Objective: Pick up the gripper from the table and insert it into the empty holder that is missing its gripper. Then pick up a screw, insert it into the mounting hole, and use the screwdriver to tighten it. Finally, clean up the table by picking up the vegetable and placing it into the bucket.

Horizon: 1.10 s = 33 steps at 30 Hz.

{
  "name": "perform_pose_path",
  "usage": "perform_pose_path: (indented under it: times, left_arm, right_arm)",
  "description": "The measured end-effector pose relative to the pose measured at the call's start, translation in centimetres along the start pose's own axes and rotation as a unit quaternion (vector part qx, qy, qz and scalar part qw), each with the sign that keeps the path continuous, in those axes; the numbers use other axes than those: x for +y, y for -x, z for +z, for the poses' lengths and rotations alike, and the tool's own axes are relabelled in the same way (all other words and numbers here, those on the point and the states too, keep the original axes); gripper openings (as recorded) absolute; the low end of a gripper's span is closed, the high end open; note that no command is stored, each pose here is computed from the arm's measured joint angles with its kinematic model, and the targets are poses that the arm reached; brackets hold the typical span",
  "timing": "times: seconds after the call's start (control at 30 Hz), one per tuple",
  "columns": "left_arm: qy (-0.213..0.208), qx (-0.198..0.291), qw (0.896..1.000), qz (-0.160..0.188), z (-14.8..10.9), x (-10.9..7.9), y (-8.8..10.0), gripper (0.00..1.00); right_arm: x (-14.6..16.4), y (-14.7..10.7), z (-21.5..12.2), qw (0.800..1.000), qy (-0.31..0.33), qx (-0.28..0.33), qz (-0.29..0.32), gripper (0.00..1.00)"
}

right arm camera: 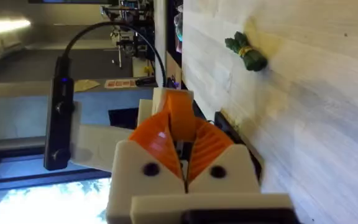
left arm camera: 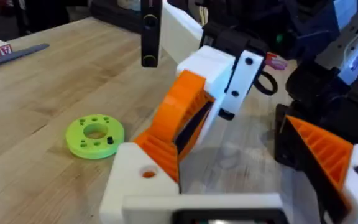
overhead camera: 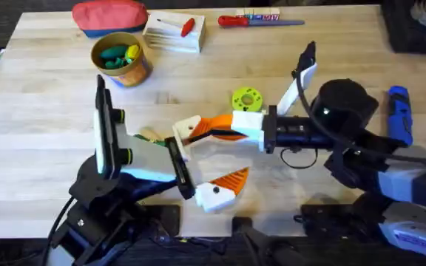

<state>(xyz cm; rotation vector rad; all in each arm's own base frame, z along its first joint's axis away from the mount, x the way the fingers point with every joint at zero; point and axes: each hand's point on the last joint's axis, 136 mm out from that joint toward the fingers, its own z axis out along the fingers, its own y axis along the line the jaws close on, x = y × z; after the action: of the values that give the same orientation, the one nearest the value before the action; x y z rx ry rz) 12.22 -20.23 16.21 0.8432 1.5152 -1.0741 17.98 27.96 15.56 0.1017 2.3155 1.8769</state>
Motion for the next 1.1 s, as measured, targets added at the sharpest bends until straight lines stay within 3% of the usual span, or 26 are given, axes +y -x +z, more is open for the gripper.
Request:
perform_pose_path:
  times: [0.7,1.1]
  left_arm:
    - [0.018,-0.001,1.0,-0.015,-0.01,0.68,-0.01,0.987]
    - [-0.001,0.002,1.0,-0.011,0.01,0.02,-0.08,0.986]
  right_arm:
    - [-0.07,0.35,0.74,1.0,0.013,0.006,0.004,0.006]
    - [-0.04,-0.37,0.41,0.999,0.021,0.038,0.004,0.288]
